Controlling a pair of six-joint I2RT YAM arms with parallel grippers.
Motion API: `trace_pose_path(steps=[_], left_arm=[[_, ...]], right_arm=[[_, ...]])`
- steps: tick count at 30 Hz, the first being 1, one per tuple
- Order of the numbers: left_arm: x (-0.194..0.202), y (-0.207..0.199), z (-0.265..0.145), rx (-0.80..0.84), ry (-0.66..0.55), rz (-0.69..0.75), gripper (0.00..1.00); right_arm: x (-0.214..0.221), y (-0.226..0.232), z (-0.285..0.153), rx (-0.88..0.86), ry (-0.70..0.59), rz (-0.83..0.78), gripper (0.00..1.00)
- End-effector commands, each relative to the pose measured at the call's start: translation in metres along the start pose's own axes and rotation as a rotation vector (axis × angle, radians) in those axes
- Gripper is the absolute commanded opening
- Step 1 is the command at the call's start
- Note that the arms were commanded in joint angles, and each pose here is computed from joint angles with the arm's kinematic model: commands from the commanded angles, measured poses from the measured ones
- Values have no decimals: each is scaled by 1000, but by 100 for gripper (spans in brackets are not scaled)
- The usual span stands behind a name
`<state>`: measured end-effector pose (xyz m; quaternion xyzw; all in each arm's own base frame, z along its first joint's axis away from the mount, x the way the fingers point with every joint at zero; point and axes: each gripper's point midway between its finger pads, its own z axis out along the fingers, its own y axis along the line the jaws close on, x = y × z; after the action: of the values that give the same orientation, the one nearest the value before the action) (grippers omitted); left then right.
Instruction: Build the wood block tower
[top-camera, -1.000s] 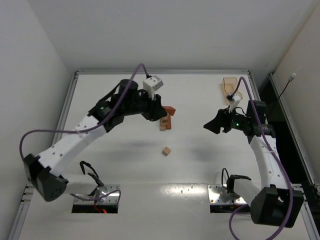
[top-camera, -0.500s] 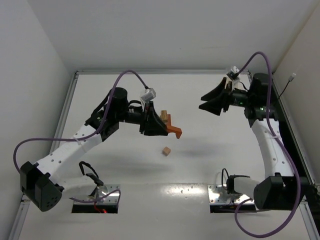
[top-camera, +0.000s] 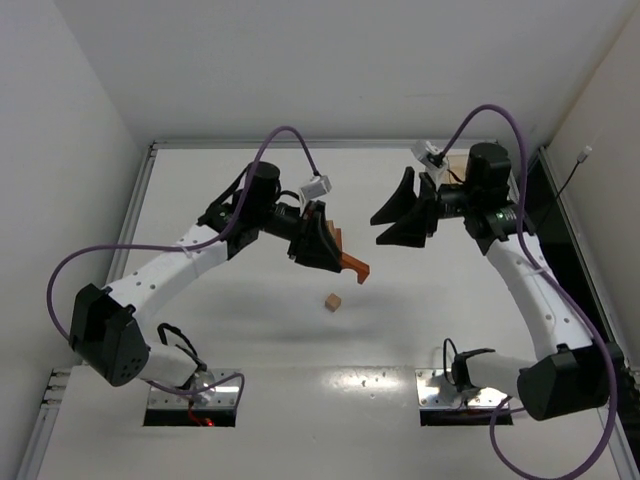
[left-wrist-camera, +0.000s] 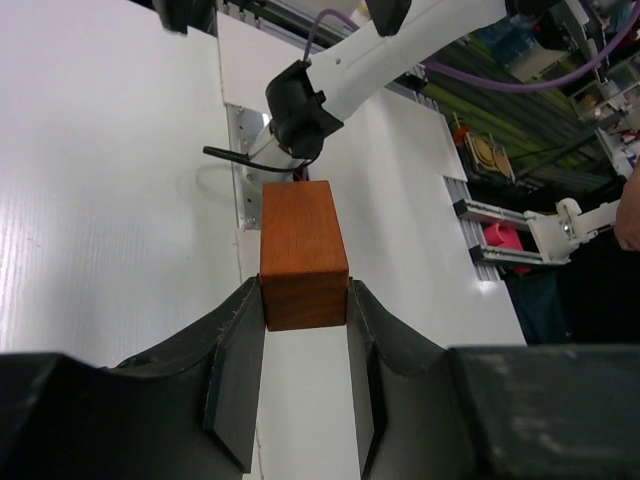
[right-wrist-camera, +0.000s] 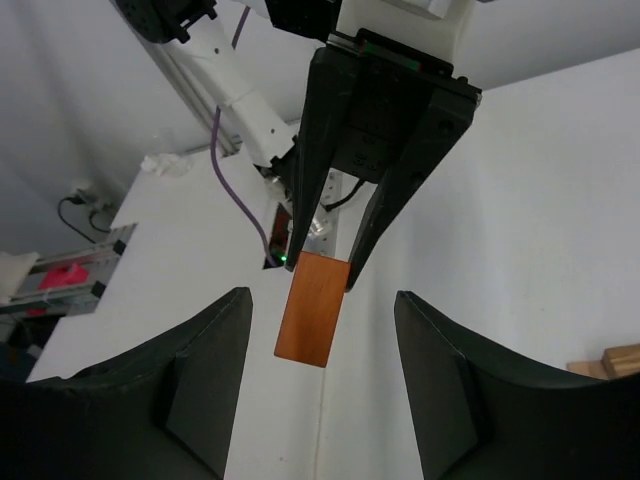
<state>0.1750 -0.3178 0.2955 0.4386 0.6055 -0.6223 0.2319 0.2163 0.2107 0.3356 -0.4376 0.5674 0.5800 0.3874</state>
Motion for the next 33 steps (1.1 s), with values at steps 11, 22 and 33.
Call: trace_pose_path(steps=[11,22,33], left_arm=[[-24,4,-13,-42,-7,170,0],[-24,5,-14,-51,-5,170,0],[-29,6,-13,-50,-13,173,0]], right_arm=[[29,19,18,-226,59,210,54],[50,8,20,-203,61,293,51],[56,7,25,-222,71,302,51]])
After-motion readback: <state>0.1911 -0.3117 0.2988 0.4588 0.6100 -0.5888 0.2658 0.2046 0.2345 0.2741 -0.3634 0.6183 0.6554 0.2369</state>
